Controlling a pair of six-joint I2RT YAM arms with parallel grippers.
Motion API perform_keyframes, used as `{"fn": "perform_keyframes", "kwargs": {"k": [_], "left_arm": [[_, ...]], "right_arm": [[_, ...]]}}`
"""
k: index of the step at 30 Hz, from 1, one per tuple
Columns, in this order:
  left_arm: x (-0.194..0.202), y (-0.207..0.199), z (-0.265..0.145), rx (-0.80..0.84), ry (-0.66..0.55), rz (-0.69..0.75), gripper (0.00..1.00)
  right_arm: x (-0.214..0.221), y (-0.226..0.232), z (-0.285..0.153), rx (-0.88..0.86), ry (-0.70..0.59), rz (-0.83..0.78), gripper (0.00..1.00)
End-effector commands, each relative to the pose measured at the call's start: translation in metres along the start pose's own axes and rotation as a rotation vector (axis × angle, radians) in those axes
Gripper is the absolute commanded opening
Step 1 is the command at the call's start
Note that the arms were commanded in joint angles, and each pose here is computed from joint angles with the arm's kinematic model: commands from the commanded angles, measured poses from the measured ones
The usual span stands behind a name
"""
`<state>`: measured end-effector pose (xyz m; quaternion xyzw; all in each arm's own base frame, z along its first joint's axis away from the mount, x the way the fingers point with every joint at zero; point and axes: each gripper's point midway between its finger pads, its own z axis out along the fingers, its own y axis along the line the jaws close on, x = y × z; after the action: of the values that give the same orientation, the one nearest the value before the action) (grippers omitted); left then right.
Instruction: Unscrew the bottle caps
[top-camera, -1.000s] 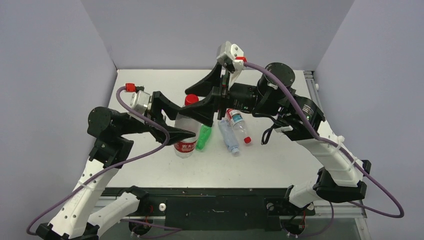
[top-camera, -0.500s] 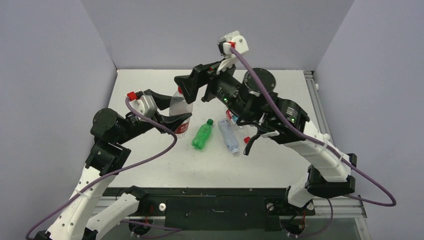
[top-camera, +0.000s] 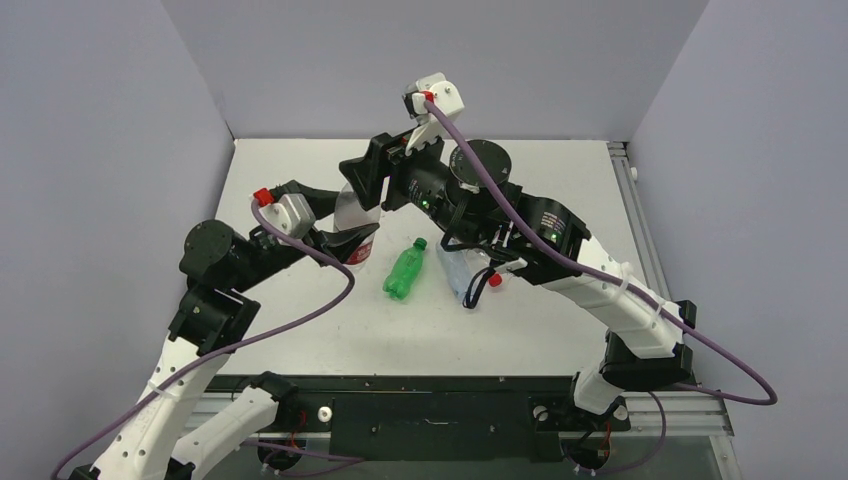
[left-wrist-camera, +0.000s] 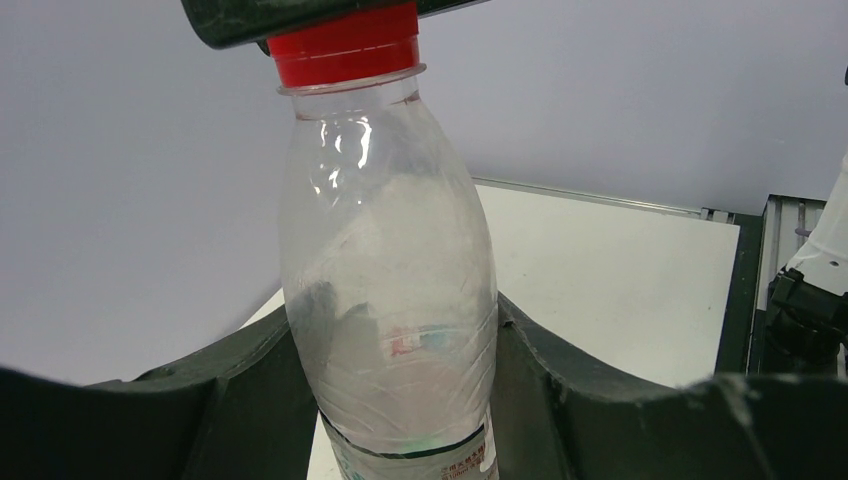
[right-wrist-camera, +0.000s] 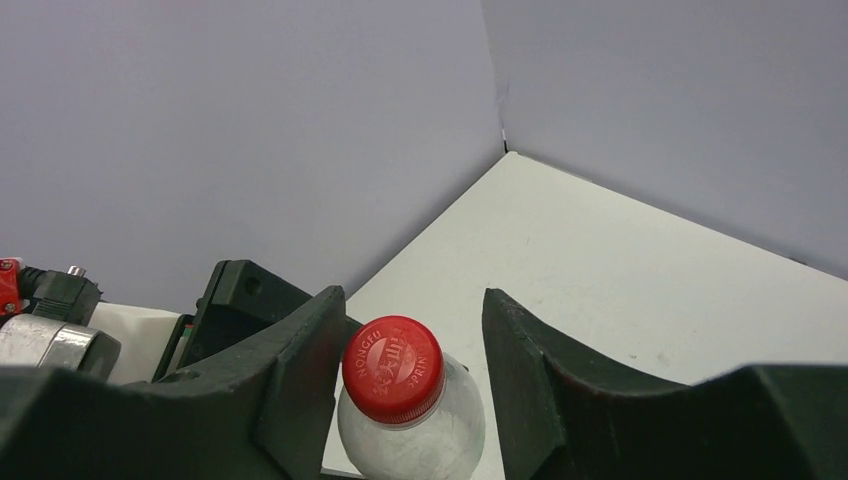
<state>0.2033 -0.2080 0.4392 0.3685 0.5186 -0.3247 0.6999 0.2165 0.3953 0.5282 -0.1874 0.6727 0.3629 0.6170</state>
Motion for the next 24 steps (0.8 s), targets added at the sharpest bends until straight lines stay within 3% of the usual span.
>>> {"fn": "perform_keyframes", "kwargs": {"k": [1,6,12,17,24], "left_arm": [[-0.009,0.003,-0.003,-0.022,-0.02,0.012,0.13],[-0.012,0.002,-0.003,-0.02,-0.021,0.009,0.13],[-0.015,0.001,-0.004,-0.016,-0.024,0.0,0.13],[-0.017,0.0,-0.003,-0.013,-0.026,-0.011,0.13],[-0.02,-0.001,-0.004,-0.012,-0.034,-0.012,0.12]], "right_arm": [[-0.019,0.014,-0.009,-0.069,-0.042,0.038,0.49],[-0.012,0.015,-0.006,-0.07,-0.024,0.039,0.53],[-0.013,0.013,-0.008,-0.069,-0.029,0.037,0.34],[-0.007,0.013,-0.007,-0.068,-0.005,0.021,0.48],[-0.004,0.012,-0.006,-0.063,-0.002,0.017,0.43]]}}
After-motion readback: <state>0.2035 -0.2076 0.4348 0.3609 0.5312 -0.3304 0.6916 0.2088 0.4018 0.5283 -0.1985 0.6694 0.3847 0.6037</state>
